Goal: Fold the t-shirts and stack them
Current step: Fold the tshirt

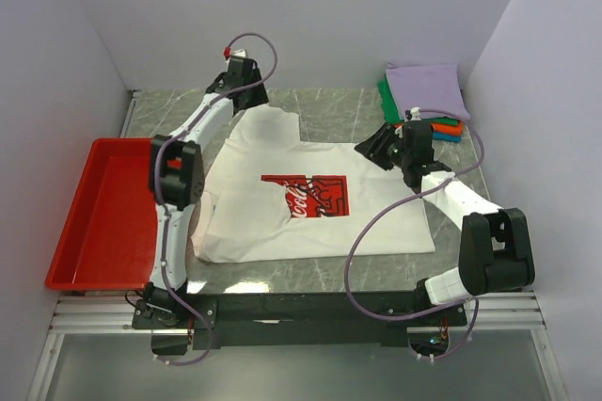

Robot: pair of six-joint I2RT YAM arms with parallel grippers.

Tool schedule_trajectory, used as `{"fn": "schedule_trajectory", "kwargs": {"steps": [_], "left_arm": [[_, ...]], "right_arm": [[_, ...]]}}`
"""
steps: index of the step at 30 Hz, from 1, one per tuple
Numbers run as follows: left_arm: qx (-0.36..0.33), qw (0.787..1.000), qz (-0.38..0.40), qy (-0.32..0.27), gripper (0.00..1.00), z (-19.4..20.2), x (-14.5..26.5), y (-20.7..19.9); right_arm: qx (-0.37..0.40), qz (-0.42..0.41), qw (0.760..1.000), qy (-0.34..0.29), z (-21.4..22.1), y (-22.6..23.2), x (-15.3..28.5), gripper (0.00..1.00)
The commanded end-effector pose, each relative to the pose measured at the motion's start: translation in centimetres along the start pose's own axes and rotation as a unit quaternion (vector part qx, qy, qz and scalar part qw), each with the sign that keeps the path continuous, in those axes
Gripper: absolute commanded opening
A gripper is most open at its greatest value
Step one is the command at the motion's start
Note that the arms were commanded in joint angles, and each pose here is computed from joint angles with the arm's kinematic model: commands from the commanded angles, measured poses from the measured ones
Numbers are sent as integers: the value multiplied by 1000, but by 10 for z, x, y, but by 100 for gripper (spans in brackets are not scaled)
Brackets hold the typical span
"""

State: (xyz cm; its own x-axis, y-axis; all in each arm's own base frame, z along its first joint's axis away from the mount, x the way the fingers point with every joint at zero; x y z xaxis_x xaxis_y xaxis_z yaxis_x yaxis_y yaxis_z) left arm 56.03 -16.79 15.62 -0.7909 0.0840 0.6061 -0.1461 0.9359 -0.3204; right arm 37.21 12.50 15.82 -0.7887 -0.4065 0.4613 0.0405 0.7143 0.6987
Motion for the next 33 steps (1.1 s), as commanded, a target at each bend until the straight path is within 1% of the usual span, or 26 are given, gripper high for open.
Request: {"fn": "schedule_trajectory", "kwargs": {"steps": [1,4,7,9,12,18,25,29,31,32,33], "left_arm": [[-66,997,-16,-25,65,-18,-31,2],[-73,996,-37,-39,65,-20,-58,11],[-77,993,-65,-54,67,-20,-76,26],[-77,993,-64,-66,68,-23,-82,29],[-91,991,-63,-72,68,-21,-90,31],[-99,991,-62,-64,66,-8,-105,35],[-109,991,-62,-40,63,17,-121,39],[-104,993,-50,-35,55,20,-122,35],[-104,993,-41,-29,48,25,-122,31],[-108,993,-44,-27,41,27,-122,31],[-112,992,-41,-28,39,27,-121,28]], "right_arm": [[28,-11,999,-21,-19,13,11,49],[33,-15,999,-18,-18,14,13,49],[41,-6,999,-22,-17,10,17,49],[47,3,998,-28,-17,6,21,49],[51,8,998,-31,-18,3,24,49],[53,9,998,-33,-23,4,25,49],[55,13,998,-35,-26,2,25,48],[55,20,997,-42,-31,-2,26,48],[52,24,998,-40,-31,-5,24,48],[50,24,998,-41,-33,-5,24,48],[50,24,998,-41,-34,-6,23,48]]}}
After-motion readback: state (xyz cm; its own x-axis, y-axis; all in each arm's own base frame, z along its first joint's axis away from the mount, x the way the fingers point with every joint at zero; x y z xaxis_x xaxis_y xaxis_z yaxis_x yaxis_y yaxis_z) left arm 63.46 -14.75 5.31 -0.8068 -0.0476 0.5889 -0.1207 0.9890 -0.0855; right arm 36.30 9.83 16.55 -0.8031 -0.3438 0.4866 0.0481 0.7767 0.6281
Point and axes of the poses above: each gripper's point midway between its finger pads, its own x axis back along the fingers, its own y axis along the line the jaws close on, z = x × y, the point moved 3 cm from there along x, back along the fingers, and after that the axes turned 1 degree about x, right-handed, at the moved point
